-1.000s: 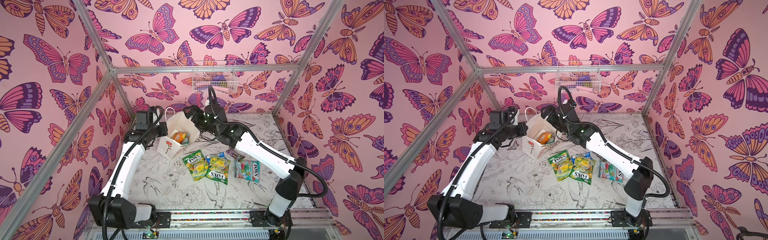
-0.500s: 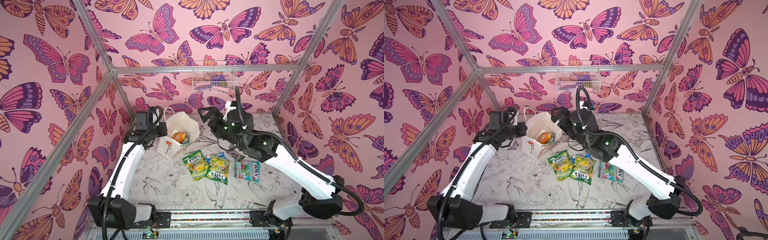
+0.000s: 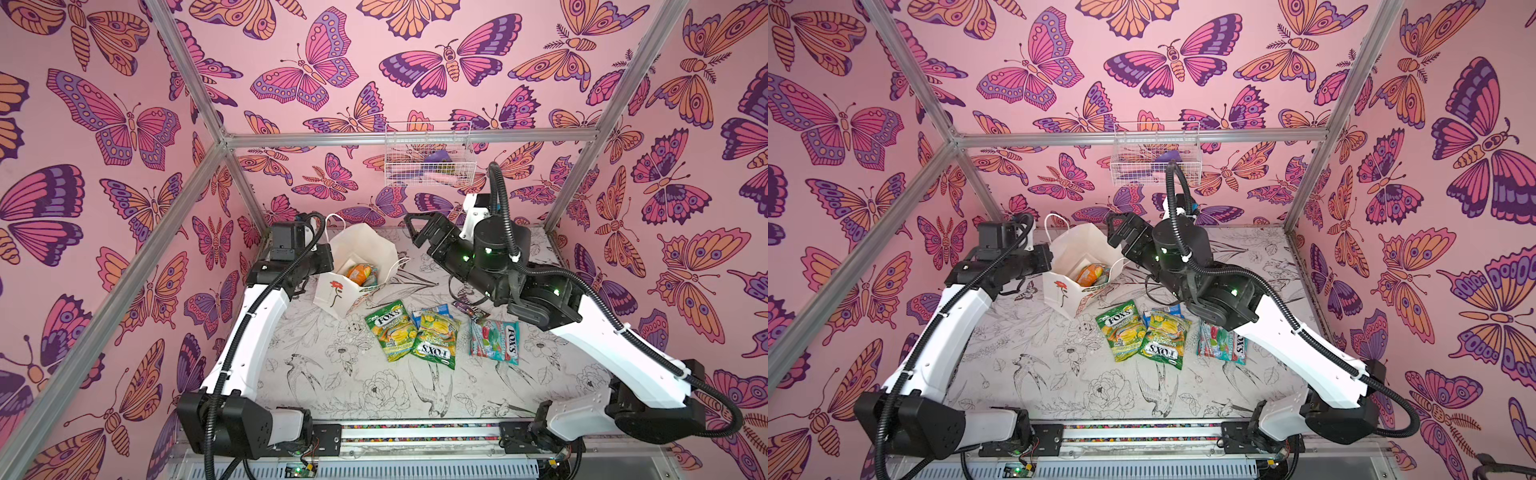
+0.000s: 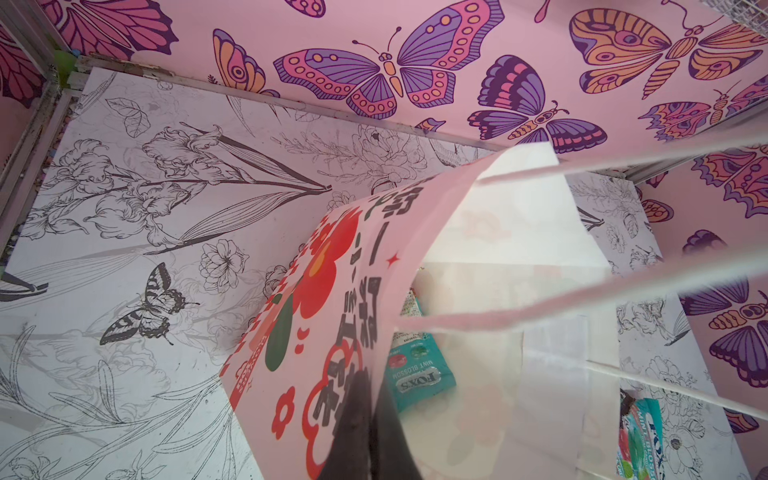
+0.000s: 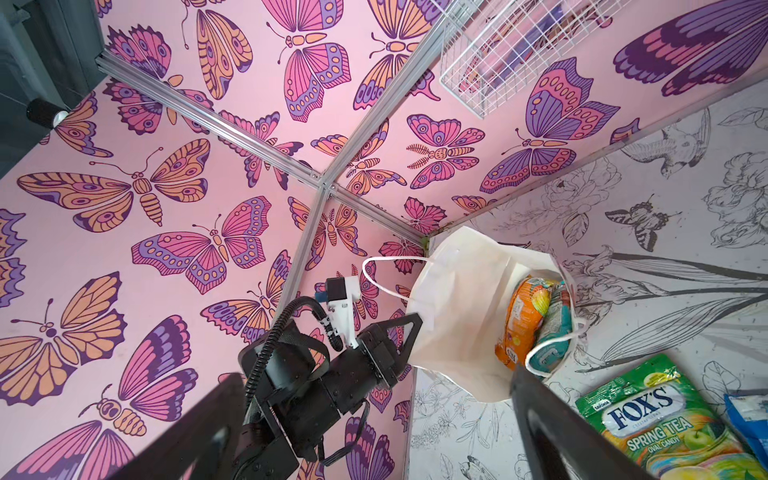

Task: Place the snacks into the paper bag
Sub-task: 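Raise the right gripper out of the paper bag toward the remaining snacks, then lower the right gripper over the brown M&M's pack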

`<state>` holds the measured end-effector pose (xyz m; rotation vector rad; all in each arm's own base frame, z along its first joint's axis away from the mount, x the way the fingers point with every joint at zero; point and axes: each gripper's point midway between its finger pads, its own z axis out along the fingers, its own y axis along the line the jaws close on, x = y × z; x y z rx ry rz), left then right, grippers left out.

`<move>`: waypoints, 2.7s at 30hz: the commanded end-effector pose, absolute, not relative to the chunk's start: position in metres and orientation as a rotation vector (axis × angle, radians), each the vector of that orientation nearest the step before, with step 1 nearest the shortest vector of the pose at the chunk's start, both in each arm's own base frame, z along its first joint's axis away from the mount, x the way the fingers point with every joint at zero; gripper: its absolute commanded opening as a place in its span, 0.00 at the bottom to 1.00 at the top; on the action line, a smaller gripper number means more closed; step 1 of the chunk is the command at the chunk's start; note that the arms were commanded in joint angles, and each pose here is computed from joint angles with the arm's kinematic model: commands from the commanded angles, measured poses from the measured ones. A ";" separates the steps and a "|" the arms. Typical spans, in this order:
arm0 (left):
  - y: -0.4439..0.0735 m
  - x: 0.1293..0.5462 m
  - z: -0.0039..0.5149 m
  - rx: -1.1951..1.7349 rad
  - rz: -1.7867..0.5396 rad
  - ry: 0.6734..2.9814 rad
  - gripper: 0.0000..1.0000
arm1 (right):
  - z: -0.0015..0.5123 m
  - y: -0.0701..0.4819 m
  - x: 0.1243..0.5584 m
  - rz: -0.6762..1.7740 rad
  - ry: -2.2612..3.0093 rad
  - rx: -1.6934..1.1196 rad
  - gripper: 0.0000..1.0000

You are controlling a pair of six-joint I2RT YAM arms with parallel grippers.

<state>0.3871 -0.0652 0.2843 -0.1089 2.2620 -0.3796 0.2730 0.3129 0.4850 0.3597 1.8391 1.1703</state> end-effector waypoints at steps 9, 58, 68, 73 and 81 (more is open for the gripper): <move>-0.059 0.386 0.293 -0.114 -0.357 2.219 0.00 | 0.514 0.311 0.258 1.277 1.739 0.278 0.99; -0.054 0.385 0.296 -0.132 -0.356 2.209 0.00 | 0.220 0.152 0.309 0.534 2.353 0.485 0.99; -0.054 0.384 0.297 -0.132 -0.356 2.205 0.00 | 0.189 0.121 0.315 0.489 2.390 0.618 0.99; -0.055 0.385 0.296 -0.132 -0.360 2.210 0.00 | 0.174 0.110 0.316 0.482 2.406 0.676 1.00; -0.054 0.385 0.295 -0.135 -0.360 2.213 0.00 | 0.145 0.105 0.317 0.510 2.439 0.751 0.93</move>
